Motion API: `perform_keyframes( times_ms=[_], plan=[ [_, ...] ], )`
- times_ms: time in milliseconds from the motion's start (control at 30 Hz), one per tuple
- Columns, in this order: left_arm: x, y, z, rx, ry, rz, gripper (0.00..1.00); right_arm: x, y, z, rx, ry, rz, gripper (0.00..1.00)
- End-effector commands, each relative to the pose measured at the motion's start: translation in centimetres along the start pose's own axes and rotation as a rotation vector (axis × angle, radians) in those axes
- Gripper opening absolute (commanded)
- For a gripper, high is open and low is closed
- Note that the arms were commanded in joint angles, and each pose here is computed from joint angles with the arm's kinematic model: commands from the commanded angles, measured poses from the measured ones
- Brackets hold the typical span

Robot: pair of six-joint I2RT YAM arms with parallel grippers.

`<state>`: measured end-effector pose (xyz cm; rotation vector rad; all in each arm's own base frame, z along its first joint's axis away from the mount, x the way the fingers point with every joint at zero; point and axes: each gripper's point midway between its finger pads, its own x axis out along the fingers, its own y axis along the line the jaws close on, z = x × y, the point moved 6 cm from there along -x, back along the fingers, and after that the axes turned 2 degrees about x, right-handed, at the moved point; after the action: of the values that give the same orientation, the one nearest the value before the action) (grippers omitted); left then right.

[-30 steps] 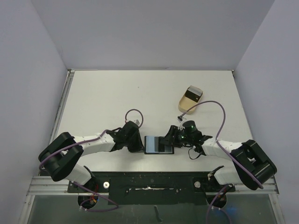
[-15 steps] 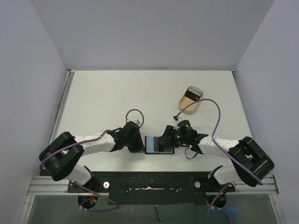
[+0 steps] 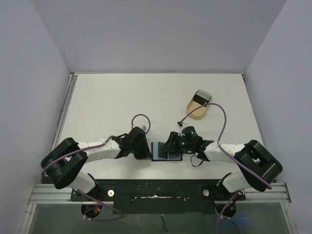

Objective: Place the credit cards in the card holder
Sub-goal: Insert the credit card into the card holder.

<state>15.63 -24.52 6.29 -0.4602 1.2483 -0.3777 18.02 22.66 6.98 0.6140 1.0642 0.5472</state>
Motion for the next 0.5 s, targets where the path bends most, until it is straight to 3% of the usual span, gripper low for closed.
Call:
perform_keyframes(
  times_ms=[0,467],
  plan=[
    [0.3,1.1,-0.5,0.011,0.004,0.061,0.00,-0.1,1.4,0.3,-0.022,-0.027,0.080,0.45],
    [-0.2,0.9,0.0,0.009,-0.031,0.075,0.00,-0.5,2.1,0.1,-0.007,-0.021,0.137,0.44]
  ],
)
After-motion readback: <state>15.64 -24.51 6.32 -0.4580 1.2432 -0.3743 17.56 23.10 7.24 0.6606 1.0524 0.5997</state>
